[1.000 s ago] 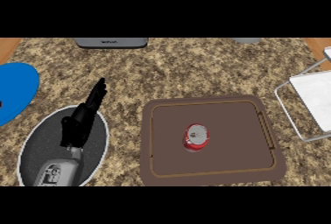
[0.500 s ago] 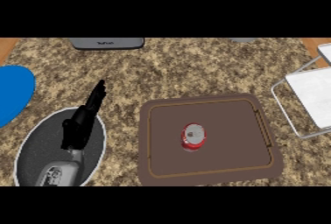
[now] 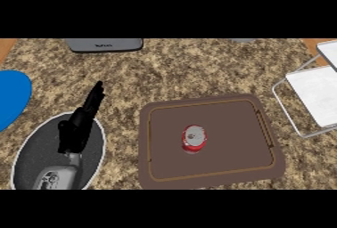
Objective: Pick the croissant from the tray and place it in the tiered shelf
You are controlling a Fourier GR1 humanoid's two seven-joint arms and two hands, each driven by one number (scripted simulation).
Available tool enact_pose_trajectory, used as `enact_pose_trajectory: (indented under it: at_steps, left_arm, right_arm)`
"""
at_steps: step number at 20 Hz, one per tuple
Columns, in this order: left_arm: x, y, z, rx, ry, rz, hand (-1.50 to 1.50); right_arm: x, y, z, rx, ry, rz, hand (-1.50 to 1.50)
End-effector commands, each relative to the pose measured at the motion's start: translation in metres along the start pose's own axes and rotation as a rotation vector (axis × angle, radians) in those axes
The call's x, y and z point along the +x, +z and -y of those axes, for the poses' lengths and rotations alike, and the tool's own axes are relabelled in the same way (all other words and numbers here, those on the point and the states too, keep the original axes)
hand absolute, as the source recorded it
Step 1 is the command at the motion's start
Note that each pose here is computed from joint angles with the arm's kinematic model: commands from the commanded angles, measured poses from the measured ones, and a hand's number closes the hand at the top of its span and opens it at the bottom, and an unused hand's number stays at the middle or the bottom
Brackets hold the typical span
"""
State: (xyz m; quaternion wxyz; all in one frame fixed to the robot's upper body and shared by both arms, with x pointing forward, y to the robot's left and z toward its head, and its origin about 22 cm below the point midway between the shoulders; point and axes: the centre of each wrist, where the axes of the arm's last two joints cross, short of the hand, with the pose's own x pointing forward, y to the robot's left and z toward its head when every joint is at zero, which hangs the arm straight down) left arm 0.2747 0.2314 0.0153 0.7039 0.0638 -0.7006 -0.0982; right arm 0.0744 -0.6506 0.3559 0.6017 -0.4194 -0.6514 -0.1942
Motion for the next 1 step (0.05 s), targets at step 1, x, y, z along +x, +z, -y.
enact_pose_trajectory:
  at_steps: [1]
  left_arm:
    - [-0.0129, 0.0032, 0.0065, 0.012, -0.003, 0.003, 0.0]
  right_arm:
    - [-0.0234, 0.0106, 0.0245, 0.047, -0.017, 0.008, -1.5]
